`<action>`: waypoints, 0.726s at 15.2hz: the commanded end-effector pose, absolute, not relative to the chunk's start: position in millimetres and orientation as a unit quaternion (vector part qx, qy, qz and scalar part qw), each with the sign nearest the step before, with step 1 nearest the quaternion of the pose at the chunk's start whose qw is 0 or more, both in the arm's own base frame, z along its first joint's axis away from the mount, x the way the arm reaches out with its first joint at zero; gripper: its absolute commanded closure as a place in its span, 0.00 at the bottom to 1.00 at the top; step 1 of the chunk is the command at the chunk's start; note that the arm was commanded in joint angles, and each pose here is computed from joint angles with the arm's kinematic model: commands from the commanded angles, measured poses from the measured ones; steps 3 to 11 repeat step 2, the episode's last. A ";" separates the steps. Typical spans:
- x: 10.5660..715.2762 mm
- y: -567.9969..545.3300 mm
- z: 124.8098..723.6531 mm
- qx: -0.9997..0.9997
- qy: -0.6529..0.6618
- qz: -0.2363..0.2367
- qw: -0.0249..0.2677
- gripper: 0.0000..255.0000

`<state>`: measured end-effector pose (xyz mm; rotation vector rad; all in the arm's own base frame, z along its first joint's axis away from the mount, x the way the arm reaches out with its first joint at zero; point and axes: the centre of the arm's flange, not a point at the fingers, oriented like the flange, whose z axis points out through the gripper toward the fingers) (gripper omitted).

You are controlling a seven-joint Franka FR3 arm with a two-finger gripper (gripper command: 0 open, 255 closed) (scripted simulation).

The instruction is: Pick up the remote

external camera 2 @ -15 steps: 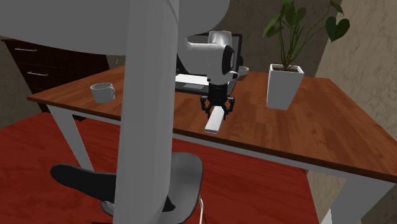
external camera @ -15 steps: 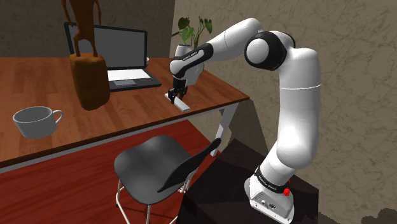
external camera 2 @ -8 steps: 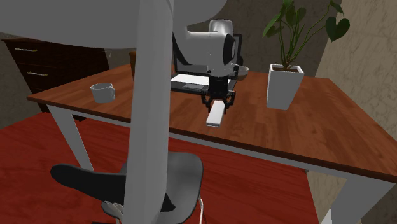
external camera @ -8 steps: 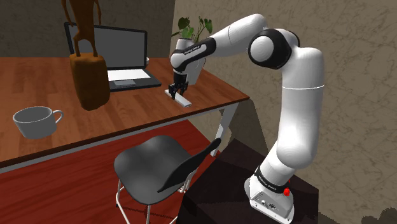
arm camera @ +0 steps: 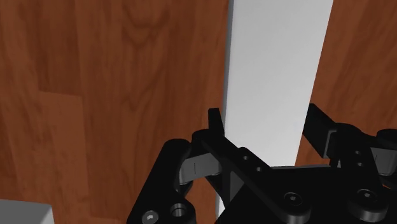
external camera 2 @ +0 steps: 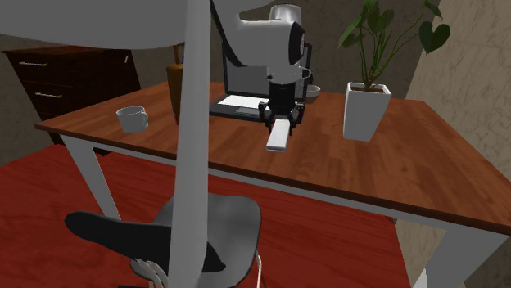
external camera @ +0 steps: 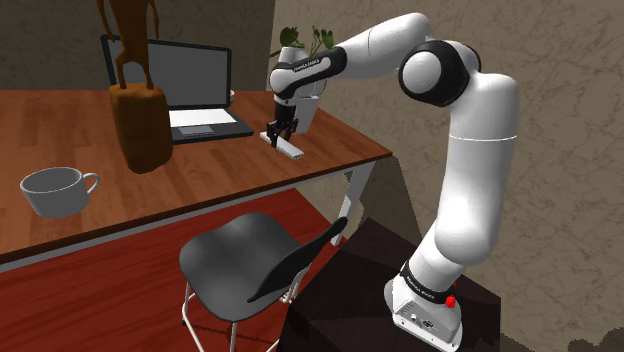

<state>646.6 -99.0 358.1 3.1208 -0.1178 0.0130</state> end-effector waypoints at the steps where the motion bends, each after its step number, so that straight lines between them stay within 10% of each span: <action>1: 646.6 -99.2 364.4 0.999 -0.038 0.004 0.009 1.00; 11: 646.7 -99.2 364.4 0.999 -0.038 0.004 0.009 1.00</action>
